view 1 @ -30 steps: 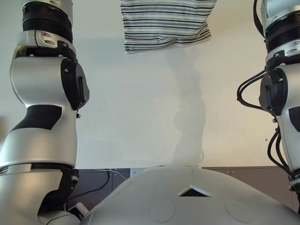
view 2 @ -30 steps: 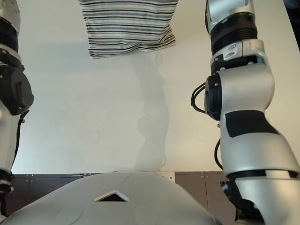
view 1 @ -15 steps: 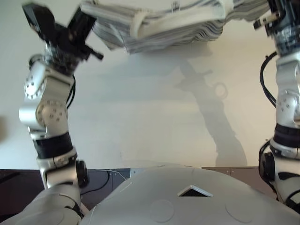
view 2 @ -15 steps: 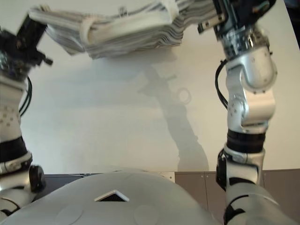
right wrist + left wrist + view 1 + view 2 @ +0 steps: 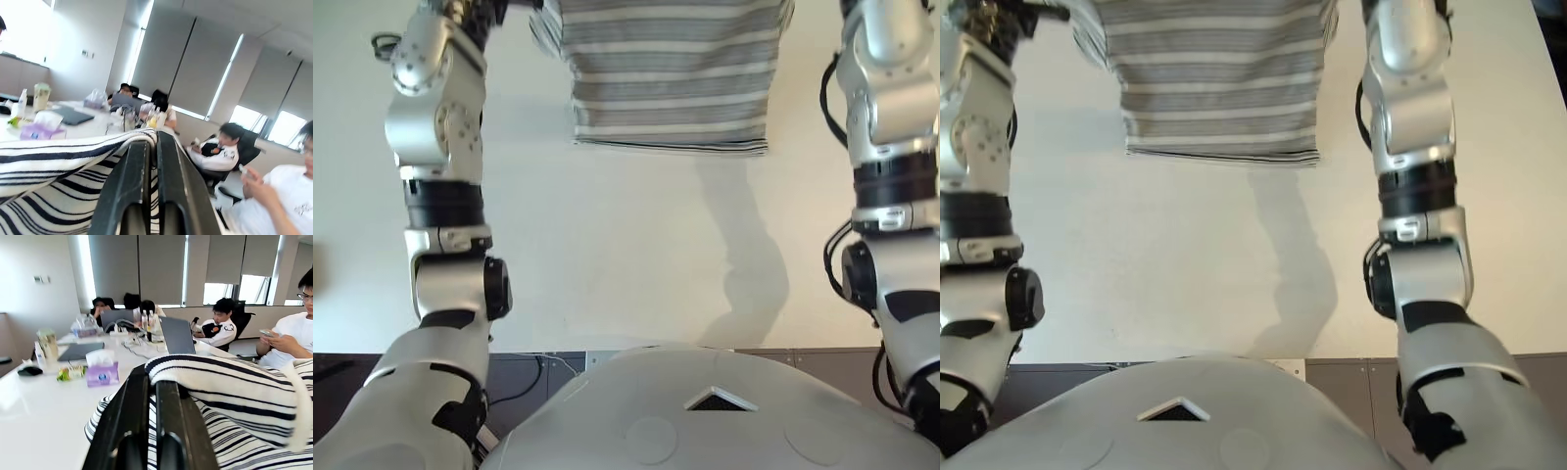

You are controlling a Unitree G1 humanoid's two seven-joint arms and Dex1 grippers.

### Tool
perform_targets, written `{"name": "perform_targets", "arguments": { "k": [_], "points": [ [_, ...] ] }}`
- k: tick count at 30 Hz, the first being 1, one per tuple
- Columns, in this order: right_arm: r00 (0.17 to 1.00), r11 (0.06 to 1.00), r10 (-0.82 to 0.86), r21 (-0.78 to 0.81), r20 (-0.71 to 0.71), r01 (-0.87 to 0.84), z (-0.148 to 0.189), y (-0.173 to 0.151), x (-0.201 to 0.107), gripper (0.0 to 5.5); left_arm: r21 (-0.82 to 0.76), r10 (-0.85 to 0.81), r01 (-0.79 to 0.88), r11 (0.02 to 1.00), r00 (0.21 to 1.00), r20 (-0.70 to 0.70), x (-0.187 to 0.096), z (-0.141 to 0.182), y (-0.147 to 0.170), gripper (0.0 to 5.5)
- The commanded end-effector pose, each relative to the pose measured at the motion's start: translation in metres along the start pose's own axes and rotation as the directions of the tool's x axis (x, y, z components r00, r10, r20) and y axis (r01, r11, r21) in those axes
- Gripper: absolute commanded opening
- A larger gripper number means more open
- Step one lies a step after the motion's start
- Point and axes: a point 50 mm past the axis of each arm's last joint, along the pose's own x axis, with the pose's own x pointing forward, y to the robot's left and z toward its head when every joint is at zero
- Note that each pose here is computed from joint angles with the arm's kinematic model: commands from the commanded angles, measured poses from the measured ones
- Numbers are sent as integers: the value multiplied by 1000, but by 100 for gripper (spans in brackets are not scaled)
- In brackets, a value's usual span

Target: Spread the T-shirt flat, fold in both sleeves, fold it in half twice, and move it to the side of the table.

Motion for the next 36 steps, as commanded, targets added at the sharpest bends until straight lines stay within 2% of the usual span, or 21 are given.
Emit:
{"name": "perform_targets", "arguments": {
  "k": [1, 4, 7, 14, 20, 22, 24, 26, 30, 33, 36],
  "points": [
    [954, 984, -165, -22, 252, 176, 56, -22, 32, 10, 44, 97, -111, 993, 964, 249, 31, 60, 3, 12],
    [927, 973, -212, -25, 308, 231, 64, -23, 38, 10, 23, 147, -164, 986, 933, 329, 38, 79, 7, 12],
    [923, 972, -216, -23, 319, 235, 63, -17, 40, 10, 20, 116, -132, 991, 926, 359, 39, 84, 0, 12],
    [956, 978, -179, -61, 234, 199, 33, -8, 34, 10, 44, 94, -108, 993, 965, 246, 35, 47, 0, 12],
    [960, 980, -168, -67, 222, 187, 30, -7, 35, 10, 43, 98, -111, 993, 967, 236, 35, 45, 4, 12],
    [971, 993, -106, -22, 216, 113, 26, -5, 29, 10, -16, 39, -37, 999, 972, 231, 27, 40, 0, 12],
    [973, 992, 3, 118, 232, -32, 29, -12, 9, 10, -133, -95, 130, 983, 965, 246, 2, 38, -6, 12],
    [955, 939, 118, 283, 274, -197, 47, -33, -24, 10, -270, -199, 272, 924, 943, 267, -34, 44, -4, 12],
    [858, 780, 410, 369, 309, -505, 77, -48, -106, 10, -414, -440, 528, 742, 848, 295, -109, 64, -7, 12],
    [818, 681, 530, 462, 225, -568, 73, -57, -154, 10, -502, -549, 563, 657, 813, 192, -155, 57, -4, 12],
    [728, 583, 683, 556, 57, -592, 46, -52, -198, 10, -595, -668, 532, 603, 745, -10, -193, 22, -15, 12]
  ]
}}
